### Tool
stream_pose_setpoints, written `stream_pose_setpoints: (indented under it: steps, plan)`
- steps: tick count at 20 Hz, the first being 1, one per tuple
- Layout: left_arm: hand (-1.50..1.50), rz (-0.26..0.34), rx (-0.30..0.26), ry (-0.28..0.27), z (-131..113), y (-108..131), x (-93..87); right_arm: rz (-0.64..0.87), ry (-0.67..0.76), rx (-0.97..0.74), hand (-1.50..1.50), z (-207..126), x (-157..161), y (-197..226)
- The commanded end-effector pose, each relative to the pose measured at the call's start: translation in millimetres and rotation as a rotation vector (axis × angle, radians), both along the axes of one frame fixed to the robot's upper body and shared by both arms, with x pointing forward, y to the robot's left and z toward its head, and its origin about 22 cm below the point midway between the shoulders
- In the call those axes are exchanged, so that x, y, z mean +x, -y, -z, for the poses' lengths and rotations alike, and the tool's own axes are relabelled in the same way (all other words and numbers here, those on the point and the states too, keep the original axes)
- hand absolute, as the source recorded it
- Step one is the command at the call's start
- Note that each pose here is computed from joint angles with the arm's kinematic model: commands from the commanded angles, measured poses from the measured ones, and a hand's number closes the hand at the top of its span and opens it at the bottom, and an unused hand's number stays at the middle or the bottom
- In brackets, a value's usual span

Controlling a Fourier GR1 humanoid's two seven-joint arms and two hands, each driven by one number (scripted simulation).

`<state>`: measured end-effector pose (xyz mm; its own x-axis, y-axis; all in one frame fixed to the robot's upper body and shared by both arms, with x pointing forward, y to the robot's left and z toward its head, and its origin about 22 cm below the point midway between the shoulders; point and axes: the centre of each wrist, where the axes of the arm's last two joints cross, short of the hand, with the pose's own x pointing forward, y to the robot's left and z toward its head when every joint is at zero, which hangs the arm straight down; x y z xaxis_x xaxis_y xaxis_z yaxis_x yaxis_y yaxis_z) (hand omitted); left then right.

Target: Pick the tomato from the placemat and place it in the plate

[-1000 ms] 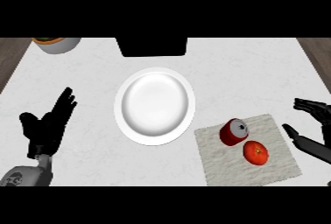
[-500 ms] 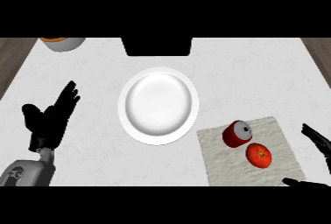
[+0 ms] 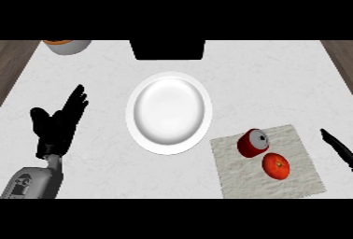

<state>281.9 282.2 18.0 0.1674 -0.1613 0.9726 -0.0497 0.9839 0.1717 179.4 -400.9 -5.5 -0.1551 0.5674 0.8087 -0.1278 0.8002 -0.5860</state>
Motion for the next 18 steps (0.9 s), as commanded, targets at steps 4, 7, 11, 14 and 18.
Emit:
stream_pose_setpoints:
  steps: [4, 7, 11, 14, 18]
  plan:
    - [0.00, 0.009, -0.006, -0.004, -5, -2, 0.6, -0.054, -0.144, -0.176, -1.50, -25, 20, -26]
    - [0.00, -0.003, -0.010, -0.004, 7, 9, 5.7, -0.025, -0.166, -0.268, -1.50, -23, 33, -30]
    - [0.00, 0.007, -0.001, 0.000, -2, -2, 4.5, -0.036, -0.230, -0.336, -1.50, -24, 6, -38]
    - [0.00, 0.016, -0.004, -0.006, 0, -5, -5.7, -0.065, -0.274, -0.375, -1.50, -19, 22, -53]
    - [0.00, 0.008, -0.008, 0.003, -12, 9, -0.8, -0.088, -0.309, -0.414, -1.50, -18, 29, -52]
